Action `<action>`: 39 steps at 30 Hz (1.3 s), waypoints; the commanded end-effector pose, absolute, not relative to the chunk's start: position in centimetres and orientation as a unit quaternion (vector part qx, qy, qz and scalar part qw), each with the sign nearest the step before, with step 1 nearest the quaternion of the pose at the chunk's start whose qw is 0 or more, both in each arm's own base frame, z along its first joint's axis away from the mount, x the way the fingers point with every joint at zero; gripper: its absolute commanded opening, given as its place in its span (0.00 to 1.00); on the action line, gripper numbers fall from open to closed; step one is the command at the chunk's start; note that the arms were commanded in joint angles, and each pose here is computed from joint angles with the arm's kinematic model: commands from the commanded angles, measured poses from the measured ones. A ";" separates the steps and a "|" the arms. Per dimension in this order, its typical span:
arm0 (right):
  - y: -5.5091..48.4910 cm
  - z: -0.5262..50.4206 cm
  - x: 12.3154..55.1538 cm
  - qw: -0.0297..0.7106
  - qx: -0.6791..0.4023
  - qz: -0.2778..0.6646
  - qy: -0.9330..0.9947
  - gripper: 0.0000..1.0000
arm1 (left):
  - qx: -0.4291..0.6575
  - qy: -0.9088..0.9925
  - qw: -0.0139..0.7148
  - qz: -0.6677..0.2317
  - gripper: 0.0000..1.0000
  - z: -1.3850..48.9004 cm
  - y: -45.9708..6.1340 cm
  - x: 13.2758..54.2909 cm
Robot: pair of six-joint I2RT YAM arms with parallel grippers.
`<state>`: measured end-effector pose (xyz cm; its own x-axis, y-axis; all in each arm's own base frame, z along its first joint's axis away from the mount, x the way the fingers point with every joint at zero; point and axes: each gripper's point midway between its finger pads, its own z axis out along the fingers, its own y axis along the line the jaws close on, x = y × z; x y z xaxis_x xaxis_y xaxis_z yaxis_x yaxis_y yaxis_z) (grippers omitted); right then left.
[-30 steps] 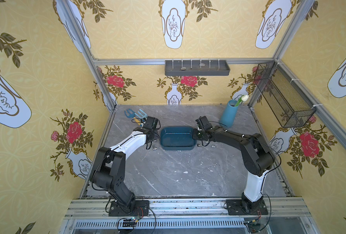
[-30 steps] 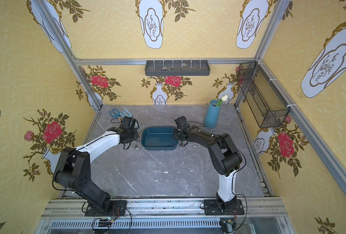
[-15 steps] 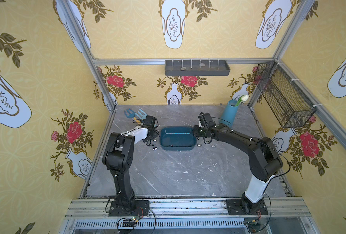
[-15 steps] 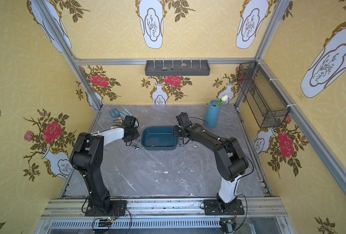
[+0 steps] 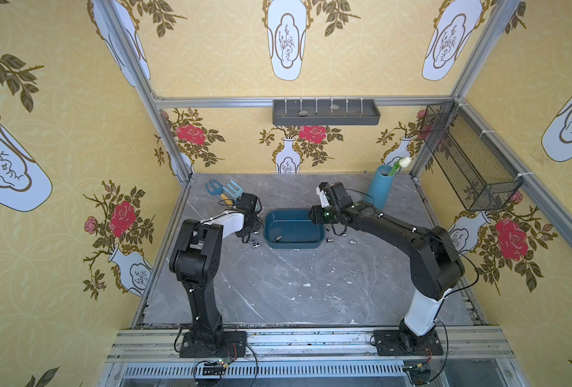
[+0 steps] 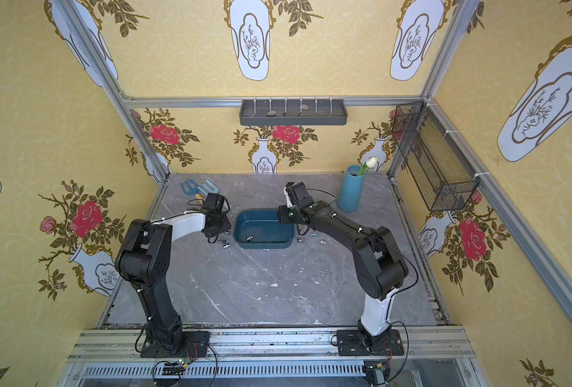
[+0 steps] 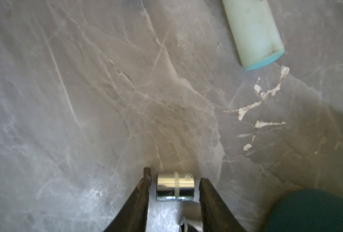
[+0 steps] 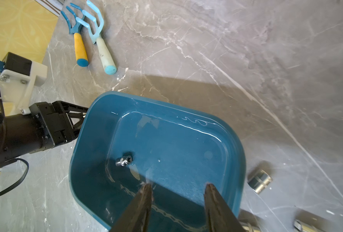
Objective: Take out the socket from the storage box
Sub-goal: Place the socket head at the center of the board, then pick up the socket head from the storage box.
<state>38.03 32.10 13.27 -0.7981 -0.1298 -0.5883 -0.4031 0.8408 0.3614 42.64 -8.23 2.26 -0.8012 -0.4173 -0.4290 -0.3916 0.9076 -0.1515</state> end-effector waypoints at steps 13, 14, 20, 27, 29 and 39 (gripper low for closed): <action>33.2 13.1 36.9 0.268 -0.203 0.264 0.904 0.48 | -0.119 0.946 0.268 -0.137 0.53 11.0 -12.8 41.0; 33.2 13.0 37.0 0.268 -0.206 0.265 0.903 0.48 | -0.105 0.947 0.265 -0.149 0.54 11.2 -13.6 40.8; 33.4 12.5 37.0 0.261 -0.216 0.271 0.901 0.48 | -0.027 0.949 0.235 -0.210 0.59 11.4 -17.8 39.0; 33.7 12.5 36.9 0.259 -0.229 0.277 0.897 0.48 | -0.013 0.965 0.201 -0.166 0.60 8.7 -17.9 38.4; 33.8 12.4 36.7 0.257 -0.235 0.279 0.895 0.48 | -0.013 0.970 0.193 -0.148 0.60 8.1 -17.7 38.3; 33.9 11.7 36.9 0.252 -0.236 0.277 0.897 0.48 | -0.004 0.967 0.219 -0.133 0.61 10.2 -17.5 38.1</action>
<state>36.44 33.46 11.49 -0.7772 -0.2847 -0.5612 -0.5472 0.7461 0.3793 38.06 -18.19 9.58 -0.9125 -0.0711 -0.4029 0.0536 0.9555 -0.2901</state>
